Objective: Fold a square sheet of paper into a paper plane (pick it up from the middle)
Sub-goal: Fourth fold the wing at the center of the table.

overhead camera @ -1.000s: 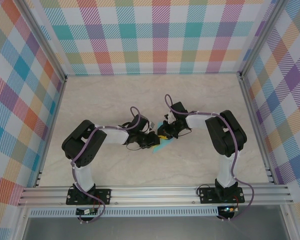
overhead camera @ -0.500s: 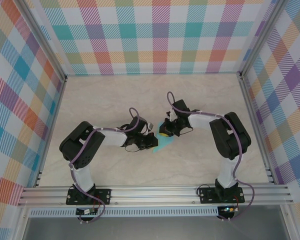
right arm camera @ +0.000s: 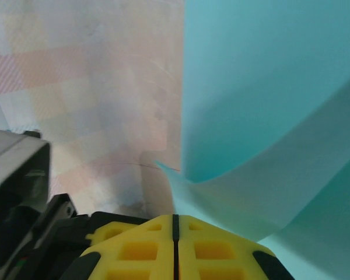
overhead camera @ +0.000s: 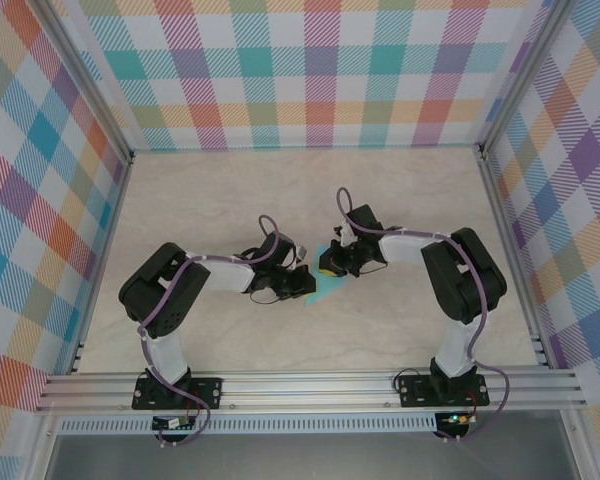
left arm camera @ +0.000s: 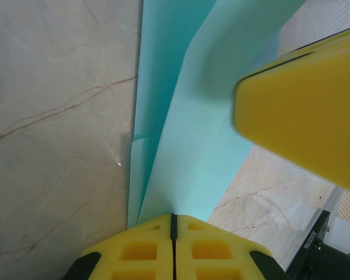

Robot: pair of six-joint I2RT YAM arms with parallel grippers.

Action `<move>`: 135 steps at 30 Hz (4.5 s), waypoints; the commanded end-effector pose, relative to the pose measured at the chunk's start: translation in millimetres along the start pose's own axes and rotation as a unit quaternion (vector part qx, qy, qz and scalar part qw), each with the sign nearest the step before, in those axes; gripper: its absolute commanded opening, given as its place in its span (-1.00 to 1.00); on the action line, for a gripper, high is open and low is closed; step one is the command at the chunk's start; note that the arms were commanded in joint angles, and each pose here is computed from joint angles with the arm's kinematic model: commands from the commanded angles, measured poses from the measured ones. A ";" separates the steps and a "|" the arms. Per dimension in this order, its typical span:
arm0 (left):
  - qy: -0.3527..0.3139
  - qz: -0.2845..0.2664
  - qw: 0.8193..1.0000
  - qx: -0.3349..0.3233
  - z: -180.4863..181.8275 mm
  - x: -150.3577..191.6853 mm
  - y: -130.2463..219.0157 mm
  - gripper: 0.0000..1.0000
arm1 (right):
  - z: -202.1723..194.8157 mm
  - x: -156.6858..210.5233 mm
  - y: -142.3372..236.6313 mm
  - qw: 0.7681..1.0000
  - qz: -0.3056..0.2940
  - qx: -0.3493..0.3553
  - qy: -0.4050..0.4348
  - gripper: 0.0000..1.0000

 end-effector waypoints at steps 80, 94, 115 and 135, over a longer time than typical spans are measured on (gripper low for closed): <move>0.064 0.055 0.985 -0.150 75.3 29.9 -17.5 -0.98 | -48.6 -75.1 61.0 0.989 -0.140 0.046 -0.028 -0.65; 0.062 0.055 0.986 -0.144 71.5 27.7 -18.2 -0.97 | -0.9 -24.1 37.1 0.997 -0.079 -0.018 0.012 -0.80; 0.065 0.057 0.984 -0.155 78.3 31.8 -17.5 -0.99 | -28.4 9.4 -7.0 0.997 -0.038 0.066 -0.001 -0.84; 0.065 0.060 0.984 -0.154 81.1 33.2 -18.9 -0.98 | -64.2 -57.6 32.0 0.992 -0.121 0.033 -0.027 -0.79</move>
Point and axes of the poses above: each hand's point on the last joint's axis, 136 mm out from that joint toward the fingers, its own y axis back along the fingers, its own z axis along the line the jaws close on, x = y × z, the point moved 9 cm from there along y, back along the fingers, and after that the axes turned 8 degrees about y, right-handed, at the moved point
